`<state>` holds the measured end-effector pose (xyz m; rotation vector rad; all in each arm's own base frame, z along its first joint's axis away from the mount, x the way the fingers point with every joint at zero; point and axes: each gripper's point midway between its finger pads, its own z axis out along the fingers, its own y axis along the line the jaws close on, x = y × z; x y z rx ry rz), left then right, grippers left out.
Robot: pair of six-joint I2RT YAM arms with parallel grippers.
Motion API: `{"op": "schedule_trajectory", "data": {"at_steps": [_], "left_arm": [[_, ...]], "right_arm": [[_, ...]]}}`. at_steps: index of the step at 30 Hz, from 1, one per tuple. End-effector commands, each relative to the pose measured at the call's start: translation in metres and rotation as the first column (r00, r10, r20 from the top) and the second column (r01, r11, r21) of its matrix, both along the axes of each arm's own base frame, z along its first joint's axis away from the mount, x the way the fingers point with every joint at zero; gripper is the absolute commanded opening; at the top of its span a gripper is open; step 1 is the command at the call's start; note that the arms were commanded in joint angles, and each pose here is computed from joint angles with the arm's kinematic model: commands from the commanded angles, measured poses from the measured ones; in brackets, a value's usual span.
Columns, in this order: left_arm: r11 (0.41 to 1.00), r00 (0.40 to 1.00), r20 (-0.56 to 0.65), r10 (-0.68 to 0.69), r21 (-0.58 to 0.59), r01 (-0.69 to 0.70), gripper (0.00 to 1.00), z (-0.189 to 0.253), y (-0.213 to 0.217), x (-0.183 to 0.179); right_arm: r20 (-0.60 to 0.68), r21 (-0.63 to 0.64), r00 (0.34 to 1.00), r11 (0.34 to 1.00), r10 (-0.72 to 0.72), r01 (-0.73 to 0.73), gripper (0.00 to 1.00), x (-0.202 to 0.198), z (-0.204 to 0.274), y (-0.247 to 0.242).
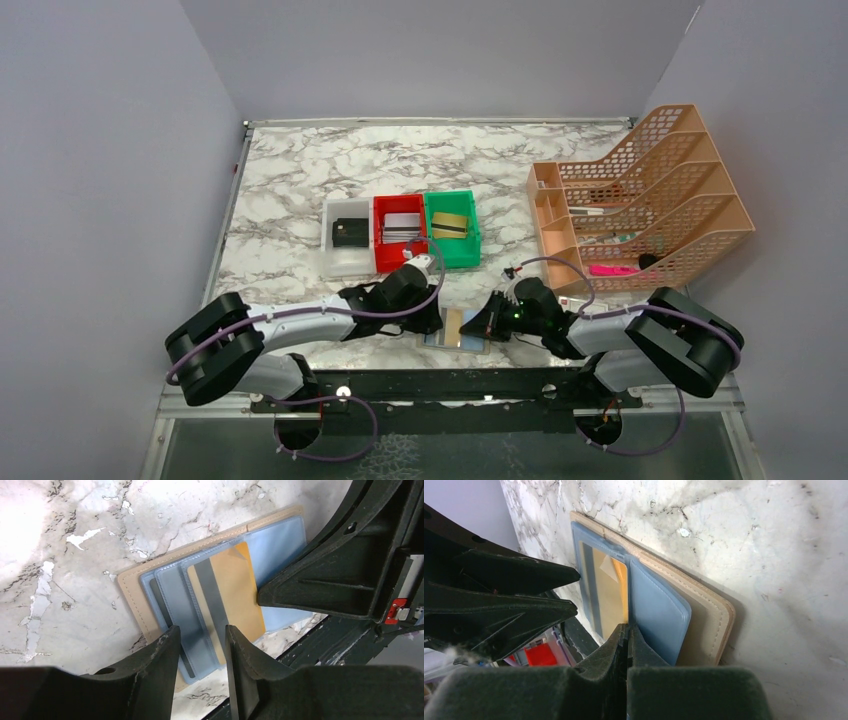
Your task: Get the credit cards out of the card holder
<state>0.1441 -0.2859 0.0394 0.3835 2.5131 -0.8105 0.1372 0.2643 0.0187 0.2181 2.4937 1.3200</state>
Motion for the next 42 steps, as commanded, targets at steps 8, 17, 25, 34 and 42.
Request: {"op": "schedule_trajectory", "data": {"at_steps": [8, 17, 25, 34, 42], "left_arm": [[1.0, 0.999, 0.038, 0.015, -0.016, -0.014, 0.35, 0.009, -0.001, 0.006], [0.999, 0.995, 0.09, 0.042, -0.025, -0.04, 0.45, 0.028, 0.005, 0.012], [0.988, 0.996, 0.02, -0.086, -0.13, 0.088, 0.4, 0.021, -0.023, -0.008], [0.997, 0.997, -0.044, -0.06, -0.041, 0.058, 0.35, -0.007, -0.011, -0.013], [0.999, 0.997, -0.066, -0.039, 0.023, 0.041, 0.3, -0.023, 0.001, -0.017]], "right_arm": [[0.003, -0.039, 1.0, 0.999, -0.028, 0.028, 0.05, 0.003, -0.005, -0.006], [0.005, -0.04, 1.0, 0.999, -0.028, 0.028, 0.06, 0.003, -0.005, -0.005], [-0.001, -0.04, 1.0, 0.999, -0.028, 0.028, 0.06, 0.003, -0.007, -0.005], [-0.002, -0.036, 1.0, 0.999, -0.027, 0.027, 0.06, 0.002, -0.006, -0.006], [0.007, -0.03, 1.0, 0.999, -0.027, 0.027, 0.12, 0.003, -0.004, -0.005]]}}
